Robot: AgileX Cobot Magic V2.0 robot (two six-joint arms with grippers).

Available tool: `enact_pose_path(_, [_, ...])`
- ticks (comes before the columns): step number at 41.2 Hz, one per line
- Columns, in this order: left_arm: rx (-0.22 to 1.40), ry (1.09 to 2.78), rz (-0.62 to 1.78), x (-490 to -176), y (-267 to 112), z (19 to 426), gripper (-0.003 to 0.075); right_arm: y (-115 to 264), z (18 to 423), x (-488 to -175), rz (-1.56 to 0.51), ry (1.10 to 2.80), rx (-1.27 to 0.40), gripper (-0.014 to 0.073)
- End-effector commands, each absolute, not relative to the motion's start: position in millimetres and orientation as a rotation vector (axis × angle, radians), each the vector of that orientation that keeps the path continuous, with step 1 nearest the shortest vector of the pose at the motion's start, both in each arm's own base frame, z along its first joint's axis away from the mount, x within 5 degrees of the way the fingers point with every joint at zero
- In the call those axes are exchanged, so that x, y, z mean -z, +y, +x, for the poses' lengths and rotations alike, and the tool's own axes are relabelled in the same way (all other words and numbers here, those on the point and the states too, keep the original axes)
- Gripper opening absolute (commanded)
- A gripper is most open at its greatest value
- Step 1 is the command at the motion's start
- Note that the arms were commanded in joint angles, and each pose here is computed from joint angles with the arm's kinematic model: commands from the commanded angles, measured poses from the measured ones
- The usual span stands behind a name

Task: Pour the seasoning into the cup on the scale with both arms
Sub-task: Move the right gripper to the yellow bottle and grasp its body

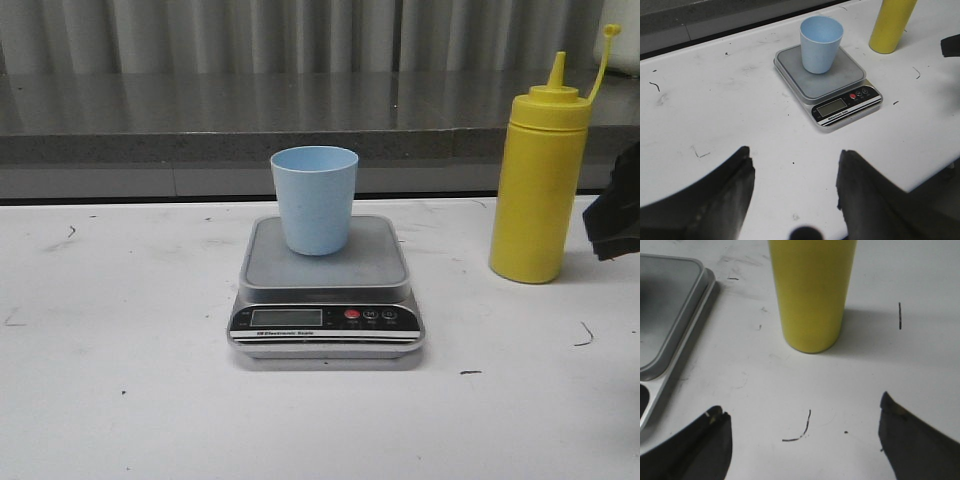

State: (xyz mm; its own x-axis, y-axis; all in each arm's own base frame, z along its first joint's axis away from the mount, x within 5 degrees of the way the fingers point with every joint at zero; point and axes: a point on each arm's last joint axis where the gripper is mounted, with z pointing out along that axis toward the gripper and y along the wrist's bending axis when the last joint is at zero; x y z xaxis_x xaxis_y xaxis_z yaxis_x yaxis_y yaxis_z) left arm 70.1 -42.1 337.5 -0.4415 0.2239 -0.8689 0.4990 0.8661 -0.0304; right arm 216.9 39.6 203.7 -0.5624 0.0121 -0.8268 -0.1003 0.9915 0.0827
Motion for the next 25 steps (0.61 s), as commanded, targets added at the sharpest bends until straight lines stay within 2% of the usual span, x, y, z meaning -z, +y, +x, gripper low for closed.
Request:
enact_pose_path(1, [0.376,1.95,0.508,-350.8,-43.9,71.7,0.0365,40.1,233.4,-210.4,-0.053,2.03,-0.117,0.0661])
enact_pose_path(8, [0.376,1.95,0.508,-350.8,-43.9,71.7,0.0365,41.7,248.0,-197.4,-0.025,1.976,-0.099,0.0654])
enact_pose_path(25, [0.376,1.95,0.508,-350.8,-43.9,71.7,0.0365,50.7,283.8,-189.9,0.015,1.771,-0.144,0.0654])
